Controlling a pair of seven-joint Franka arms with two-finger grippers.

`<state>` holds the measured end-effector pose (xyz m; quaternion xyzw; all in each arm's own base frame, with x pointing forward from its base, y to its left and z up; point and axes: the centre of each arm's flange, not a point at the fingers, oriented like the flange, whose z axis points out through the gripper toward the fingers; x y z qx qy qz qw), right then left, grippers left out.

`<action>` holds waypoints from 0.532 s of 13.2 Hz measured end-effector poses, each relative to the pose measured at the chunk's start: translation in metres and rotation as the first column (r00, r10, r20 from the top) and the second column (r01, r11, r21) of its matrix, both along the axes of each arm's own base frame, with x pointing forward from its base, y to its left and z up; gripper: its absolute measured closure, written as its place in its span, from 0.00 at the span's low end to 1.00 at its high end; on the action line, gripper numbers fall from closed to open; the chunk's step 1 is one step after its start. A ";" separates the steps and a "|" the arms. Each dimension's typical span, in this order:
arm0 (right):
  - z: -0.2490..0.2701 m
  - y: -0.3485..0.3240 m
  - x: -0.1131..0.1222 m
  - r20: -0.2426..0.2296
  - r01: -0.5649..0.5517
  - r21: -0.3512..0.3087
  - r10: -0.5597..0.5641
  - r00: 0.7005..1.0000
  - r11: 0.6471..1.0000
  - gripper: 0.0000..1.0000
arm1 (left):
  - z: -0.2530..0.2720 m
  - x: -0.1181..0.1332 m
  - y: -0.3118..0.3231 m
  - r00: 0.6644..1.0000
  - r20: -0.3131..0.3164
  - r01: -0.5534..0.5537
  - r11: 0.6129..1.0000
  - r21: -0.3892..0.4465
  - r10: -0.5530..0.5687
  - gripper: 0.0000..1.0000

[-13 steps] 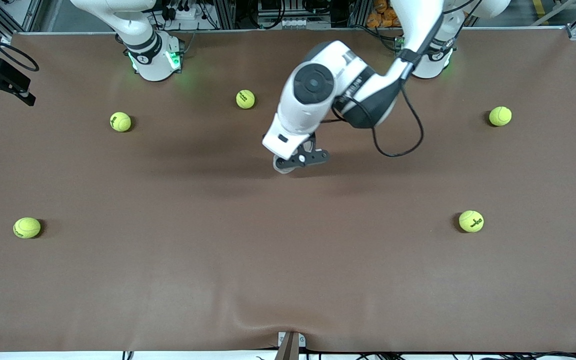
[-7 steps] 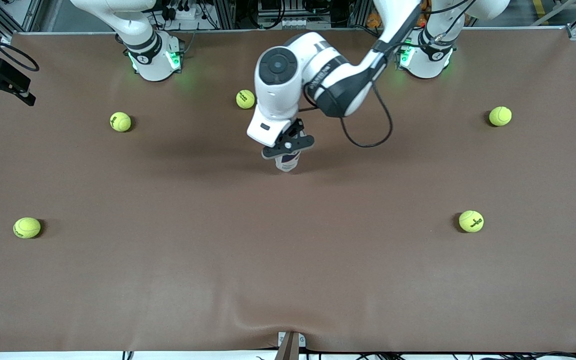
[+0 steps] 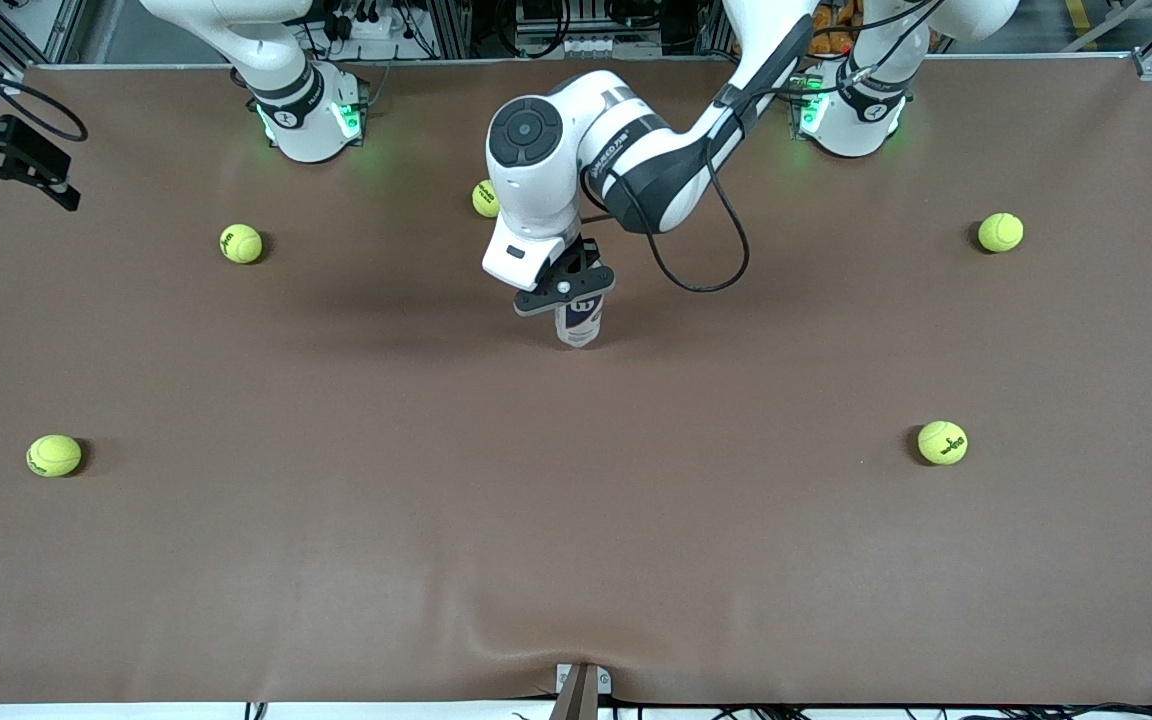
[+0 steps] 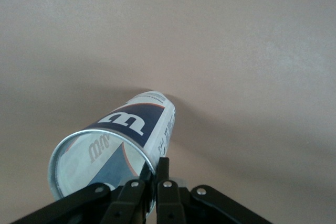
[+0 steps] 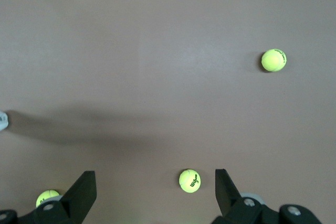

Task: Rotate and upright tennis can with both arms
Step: 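Lower the upright can onto the table with the left gripper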

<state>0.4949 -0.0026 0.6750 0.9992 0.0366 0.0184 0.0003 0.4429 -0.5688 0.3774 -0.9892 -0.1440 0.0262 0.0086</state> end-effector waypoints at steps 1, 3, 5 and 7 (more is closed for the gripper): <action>-0.001 0.002 0.000 -0.002 -0.021 -0.001 0.021 1.000 1.000 0.00 | -0.003 0.001 -0.001 1.000 0.001 0.000 1.000 -0.001 0.000 0.95; -0.002 0.000 0.001 -0.003 -0.041 -0.001 0.041 0.999 0.999 0.00 | -0.010 0.002 -0.003 1.000 0.006 -0.002 1.000 -0.011 0.002 0.95; -0.002 -0.001 0.001 -0.002 -0.047 -0.001 0.047 0.999 0.999 0.00 | -0.017 0.003 -0.004 1.000 0.006 -0.007 1.000 -0.011 0.007 0.95; -0.003 -0.002 0.002 0.000 -0.048 -0.001 0.048 0.999 0.999 0.00 | -0.017 0.004 -0.005 1.000 0.008 -0.008 1.000 -0.014 0.008 0.95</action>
